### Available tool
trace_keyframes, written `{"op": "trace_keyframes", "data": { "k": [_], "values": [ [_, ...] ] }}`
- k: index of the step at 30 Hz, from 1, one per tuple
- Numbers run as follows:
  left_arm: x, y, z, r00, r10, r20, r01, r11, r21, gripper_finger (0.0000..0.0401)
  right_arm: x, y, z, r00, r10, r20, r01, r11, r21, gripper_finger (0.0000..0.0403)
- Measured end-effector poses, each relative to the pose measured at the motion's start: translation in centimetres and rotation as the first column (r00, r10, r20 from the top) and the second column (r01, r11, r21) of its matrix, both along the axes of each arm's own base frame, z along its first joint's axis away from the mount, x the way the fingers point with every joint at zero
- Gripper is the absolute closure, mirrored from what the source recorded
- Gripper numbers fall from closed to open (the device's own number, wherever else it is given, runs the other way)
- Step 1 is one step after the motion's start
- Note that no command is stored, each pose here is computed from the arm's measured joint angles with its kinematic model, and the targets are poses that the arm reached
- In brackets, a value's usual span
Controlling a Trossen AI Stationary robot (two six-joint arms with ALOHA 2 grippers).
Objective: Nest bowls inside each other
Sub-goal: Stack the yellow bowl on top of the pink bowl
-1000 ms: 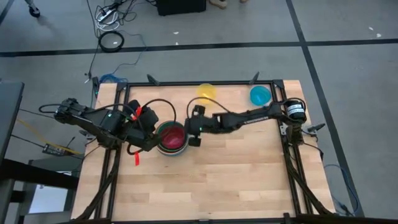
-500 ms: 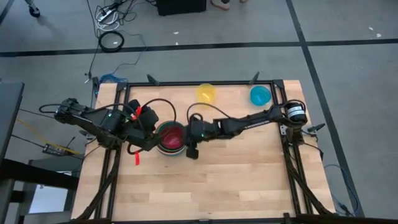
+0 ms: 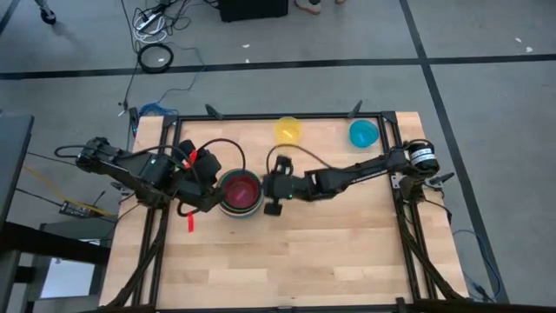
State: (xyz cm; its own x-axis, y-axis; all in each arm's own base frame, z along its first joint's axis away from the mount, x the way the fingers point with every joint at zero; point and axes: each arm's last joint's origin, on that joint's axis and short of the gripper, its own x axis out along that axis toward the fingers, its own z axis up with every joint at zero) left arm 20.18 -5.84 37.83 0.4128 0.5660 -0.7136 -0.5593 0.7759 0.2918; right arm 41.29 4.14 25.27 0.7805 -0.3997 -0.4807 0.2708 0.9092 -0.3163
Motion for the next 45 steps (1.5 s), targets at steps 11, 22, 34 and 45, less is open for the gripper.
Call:
{"op": "trace_keyframes", "data": {
  "k": [11,22,34,45],
  "values": [
    [0.0,-0.1,0.0,1.000,-0.004,0.005,0.004,1.000,0.002,0.0320,-1.8,-15.4,-2.6,0.965,-0.213,-0.155,0.252,0.918,0.305,0.0309],
    [0.0,-0.1,0.0,1.000,0.000,0.009,0.000,1.000,0.011,0.0320,-5.1,-22.8,-3.3,0.952,-0.248,-0.179,0.306,0.759,0.574,0.0311],
    [0.0,0.0,0.1,1.000,0.009,0.024,-0.010,0.999,0.036,0.0320,-5.5,-23.5,-4.3,0.960,-0.167,-0.224,0.271,0.757,0.594,0.0284],
    [0.0,0.0,0.1,0.999,0.012,0.029,-0.013,0.999,0.038,0.0320,-3.9,-22.5,-5.6,0.957,-0.138,-0.256,0.233,0.891,0.390,0.0246]
  ]
}}
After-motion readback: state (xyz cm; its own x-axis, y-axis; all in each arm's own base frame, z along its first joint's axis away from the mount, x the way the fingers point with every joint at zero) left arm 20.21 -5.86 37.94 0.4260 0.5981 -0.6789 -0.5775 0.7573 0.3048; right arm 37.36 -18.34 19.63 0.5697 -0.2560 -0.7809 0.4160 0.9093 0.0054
